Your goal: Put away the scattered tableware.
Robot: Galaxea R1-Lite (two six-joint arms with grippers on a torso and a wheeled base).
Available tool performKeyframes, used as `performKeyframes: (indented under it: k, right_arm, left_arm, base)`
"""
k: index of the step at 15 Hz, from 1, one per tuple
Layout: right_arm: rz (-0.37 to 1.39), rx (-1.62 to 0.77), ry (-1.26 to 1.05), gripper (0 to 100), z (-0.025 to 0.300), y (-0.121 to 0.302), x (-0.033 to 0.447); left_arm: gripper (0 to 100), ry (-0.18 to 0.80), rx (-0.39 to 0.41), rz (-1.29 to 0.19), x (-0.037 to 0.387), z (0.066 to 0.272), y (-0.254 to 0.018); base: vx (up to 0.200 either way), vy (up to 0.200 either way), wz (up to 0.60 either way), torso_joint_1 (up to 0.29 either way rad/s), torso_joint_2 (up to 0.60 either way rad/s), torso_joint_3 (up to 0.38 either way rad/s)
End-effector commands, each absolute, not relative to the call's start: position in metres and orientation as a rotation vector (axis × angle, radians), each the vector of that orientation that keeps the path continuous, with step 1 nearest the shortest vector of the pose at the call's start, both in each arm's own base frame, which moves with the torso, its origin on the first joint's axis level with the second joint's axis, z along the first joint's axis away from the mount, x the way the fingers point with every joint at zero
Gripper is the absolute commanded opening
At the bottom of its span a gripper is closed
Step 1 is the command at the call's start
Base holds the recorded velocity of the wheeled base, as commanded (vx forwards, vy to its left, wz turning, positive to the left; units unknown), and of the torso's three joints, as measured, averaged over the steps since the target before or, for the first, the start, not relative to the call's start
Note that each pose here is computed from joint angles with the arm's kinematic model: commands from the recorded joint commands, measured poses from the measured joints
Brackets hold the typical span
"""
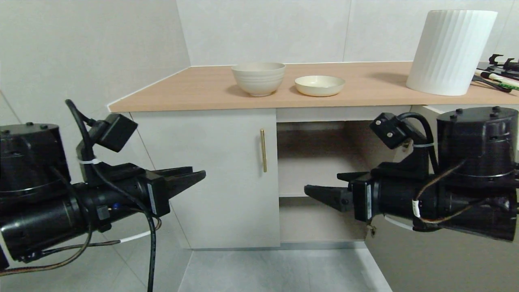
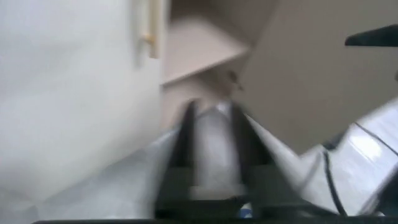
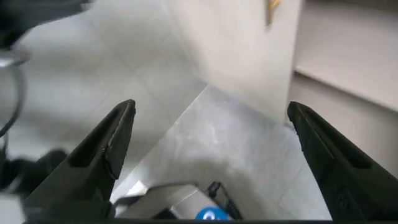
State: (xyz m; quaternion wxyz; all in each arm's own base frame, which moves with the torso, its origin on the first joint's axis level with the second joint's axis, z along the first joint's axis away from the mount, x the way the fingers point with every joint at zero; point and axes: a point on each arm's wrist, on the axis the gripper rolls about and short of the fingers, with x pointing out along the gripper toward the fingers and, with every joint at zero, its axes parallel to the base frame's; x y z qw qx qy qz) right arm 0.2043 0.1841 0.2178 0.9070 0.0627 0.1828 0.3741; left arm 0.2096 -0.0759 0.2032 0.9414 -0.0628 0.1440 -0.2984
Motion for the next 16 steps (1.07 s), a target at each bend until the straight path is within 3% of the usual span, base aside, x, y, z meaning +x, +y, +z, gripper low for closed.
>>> performKeyframes:
  k: [1,10,16]
  right_arm:
    - [0.735,0.125,0.407,100,0.212,0.190,0.225]
    - [0.720,0.123,0.419,100,0.208,0.190,0.231]
    - [0.718,0.119,0.430,100,0.205,0.191,0.231]
  left_arm:
    - [100,0.249,-0.137,-0.553,0.205,0.211,-0.061]
    - [100,0.195,-0.134,-0.515,0.211,0.227,-0.053]
    - [100,0.191,-0.134,-0.511,0.212,0.227,-0.052]
  base:
    - [0.000,0.000,0.00,0.000,0.00,0.000]
    - [0.000,0.000,0.00,0.000,0.00,0.000]
    - [0.200,0.000,0.00,0.003,0.00,0.002]
